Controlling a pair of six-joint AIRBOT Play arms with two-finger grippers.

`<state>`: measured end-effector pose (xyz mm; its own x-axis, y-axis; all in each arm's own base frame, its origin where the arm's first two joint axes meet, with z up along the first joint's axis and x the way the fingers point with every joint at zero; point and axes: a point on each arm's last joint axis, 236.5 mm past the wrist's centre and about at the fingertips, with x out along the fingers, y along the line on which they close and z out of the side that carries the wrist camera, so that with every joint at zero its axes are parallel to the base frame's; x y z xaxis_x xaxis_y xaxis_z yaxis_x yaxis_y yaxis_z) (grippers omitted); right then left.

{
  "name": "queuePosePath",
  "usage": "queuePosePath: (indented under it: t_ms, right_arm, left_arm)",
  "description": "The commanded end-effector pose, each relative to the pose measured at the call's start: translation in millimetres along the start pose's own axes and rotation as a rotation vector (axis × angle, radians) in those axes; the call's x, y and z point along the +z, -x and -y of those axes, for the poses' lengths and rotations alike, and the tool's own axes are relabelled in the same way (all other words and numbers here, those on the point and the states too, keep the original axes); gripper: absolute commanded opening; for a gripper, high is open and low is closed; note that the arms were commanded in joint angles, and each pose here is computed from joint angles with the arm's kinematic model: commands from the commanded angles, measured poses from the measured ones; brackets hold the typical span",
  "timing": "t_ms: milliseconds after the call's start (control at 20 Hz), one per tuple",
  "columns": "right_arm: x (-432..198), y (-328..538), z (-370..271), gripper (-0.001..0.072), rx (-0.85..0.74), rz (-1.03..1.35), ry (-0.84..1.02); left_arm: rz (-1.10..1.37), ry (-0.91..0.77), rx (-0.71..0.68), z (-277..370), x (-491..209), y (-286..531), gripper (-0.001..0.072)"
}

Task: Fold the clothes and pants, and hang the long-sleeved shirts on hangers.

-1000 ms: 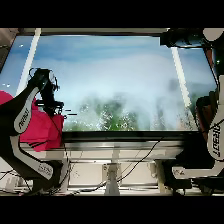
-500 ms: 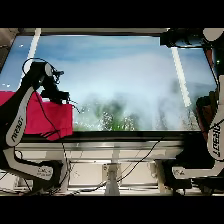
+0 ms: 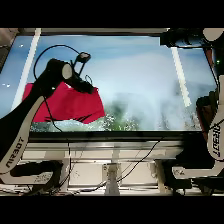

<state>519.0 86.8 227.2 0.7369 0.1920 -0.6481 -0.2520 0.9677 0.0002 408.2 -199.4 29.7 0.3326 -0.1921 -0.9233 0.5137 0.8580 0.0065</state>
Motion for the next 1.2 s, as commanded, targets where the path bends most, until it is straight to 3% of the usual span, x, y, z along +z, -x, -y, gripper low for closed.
queuePosePath:
  t_ms: [0, 150, 400, 450, 500, 550, 600, 650, 800, 1000, 1150]
  right_arm:
    - [0, 0, 0, 0.0018, 0.001, 0.0, 0.0]
    - [0, 0, 0, 0.0018, 0.001, 0.0, 0.0]
    - [0, 0, 0, 0.0018, 0.001, 0.001, 0.0]
    - [0, 0, 0, 0.0018, 0.001, 0.0, 0.0]
    - [0, 0, 0, 0.0018, 0.0, 0.0, 0.0]
    - [0, 0, 0, 0.0018, 0.001, 0.0, 0.0]
    - [0, 0, 0, 0.0018, 0.0, 0.0, 0.0]
    - [0, 0, 0, 0.0018, 0.0, 0.0, 0.0]
    - [0, 0, 0, 0.0018, 0.001, 0.0, 0.0]
    - [5, 0, -1, 0.0018, 0.005, 0.02, -0.003]
    - [8, 1, -22, 0.0017, 0.091, 0.031, -0.042]
  left_arm:
    - [0.172, -0.152, -0.058, 76, 40, 10, 0.0013]
    - [0.339, -0.25, -0.123, 144, 69, 23, 0.0013]
    - [0.451, -0.171, -0.196, 187, 90, 25, 0.0019]
    - [0.448, -0.168, -0.195, 187, 90, 20, 0.0077]
    - [0.441, -0.168, -0.191, 185, 89, 17, 0.0209]
    - [0.437, -0.169, -0.188, 184, 89, 18, 0.0405]
    - [0.44, -0.167, -0.187, 182, 89, 20, 0.0547]
    - [0.445, -0.165, -0.188, 181, 90, 25, 0.059]
    - [0.48, -0.154, -0.173, 167, 94, 54, 0.059]
    - [0.474, -0.131, -0.008, 89, 85, 99, 0.0587]
    - [0.401, -0.034, 0.101, 19, 58, 125, 0.0499]
